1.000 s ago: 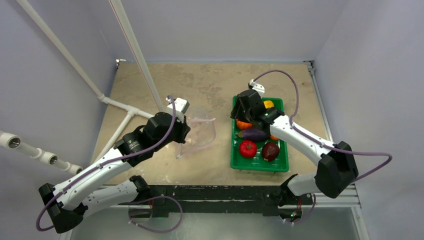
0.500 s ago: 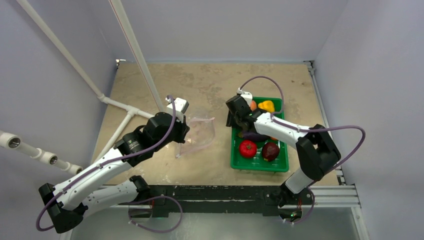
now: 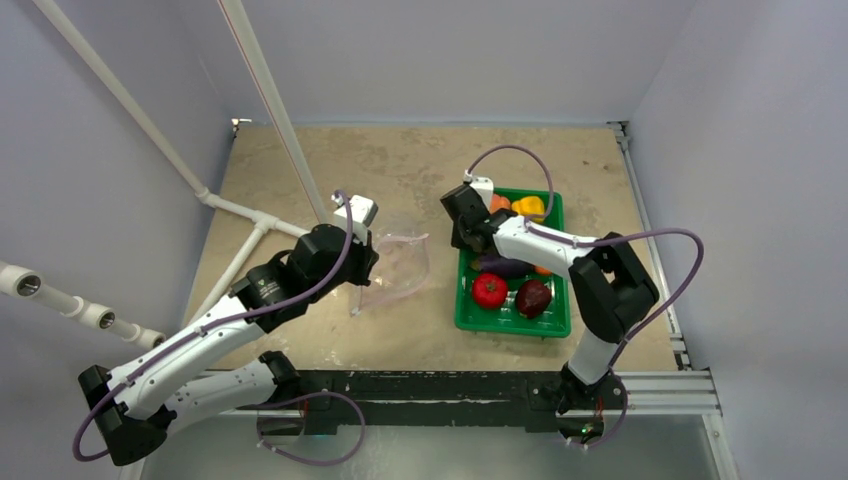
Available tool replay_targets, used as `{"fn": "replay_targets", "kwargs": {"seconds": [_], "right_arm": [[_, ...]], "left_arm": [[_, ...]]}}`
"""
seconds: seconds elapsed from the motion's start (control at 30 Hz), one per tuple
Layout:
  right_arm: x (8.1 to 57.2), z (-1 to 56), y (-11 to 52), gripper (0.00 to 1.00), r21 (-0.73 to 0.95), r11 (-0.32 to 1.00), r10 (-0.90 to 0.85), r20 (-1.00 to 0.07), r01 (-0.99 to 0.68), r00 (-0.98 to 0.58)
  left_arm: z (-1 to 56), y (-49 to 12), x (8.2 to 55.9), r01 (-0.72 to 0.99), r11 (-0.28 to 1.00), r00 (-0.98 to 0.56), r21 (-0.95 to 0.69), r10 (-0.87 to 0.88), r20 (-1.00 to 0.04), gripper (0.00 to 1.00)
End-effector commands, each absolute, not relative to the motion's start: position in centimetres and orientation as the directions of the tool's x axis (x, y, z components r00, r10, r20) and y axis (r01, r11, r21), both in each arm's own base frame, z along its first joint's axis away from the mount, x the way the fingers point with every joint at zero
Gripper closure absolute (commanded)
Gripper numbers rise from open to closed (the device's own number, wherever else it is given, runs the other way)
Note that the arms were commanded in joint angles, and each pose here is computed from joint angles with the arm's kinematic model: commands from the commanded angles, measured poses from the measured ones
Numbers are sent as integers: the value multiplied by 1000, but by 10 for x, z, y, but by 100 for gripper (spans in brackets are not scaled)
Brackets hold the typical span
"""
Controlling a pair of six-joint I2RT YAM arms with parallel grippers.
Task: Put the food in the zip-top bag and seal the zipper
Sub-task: Move the bin to the center of the board.
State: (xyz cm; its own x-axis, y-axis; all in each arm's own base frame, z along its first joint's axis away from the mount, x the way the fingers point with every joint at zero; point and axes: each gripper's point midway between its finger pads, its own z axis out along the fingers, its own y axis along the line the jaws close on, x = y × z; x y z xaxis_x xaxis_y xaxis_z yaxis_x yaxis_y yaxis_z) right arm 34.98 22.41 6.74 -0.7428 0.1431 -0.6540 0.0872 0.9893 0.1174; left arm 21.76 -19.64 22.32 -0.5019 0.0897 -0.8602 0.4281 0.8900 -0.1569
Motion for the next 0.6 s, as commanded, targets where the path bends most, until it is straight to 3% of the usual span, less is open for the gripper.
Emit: {"fn": "replay_targets", "kwargs": {"seconds": [0.0,0.27,0.57], "right_arm": [[373,90,231,100,105,992,122,-720,66,-683],[404,113,242,100,56,998,31,-800,-23,-599],[433,115,263,100,43,995,-16,-819,-89,-574]], "left_arm": [[225,-194,223,407,901,-493,-152,77,-867,100],[223,-192,225,393,909,-494,-143,78,-866,100],[221,-189,227,379,915,-497,-136,78,-864,100]]}}
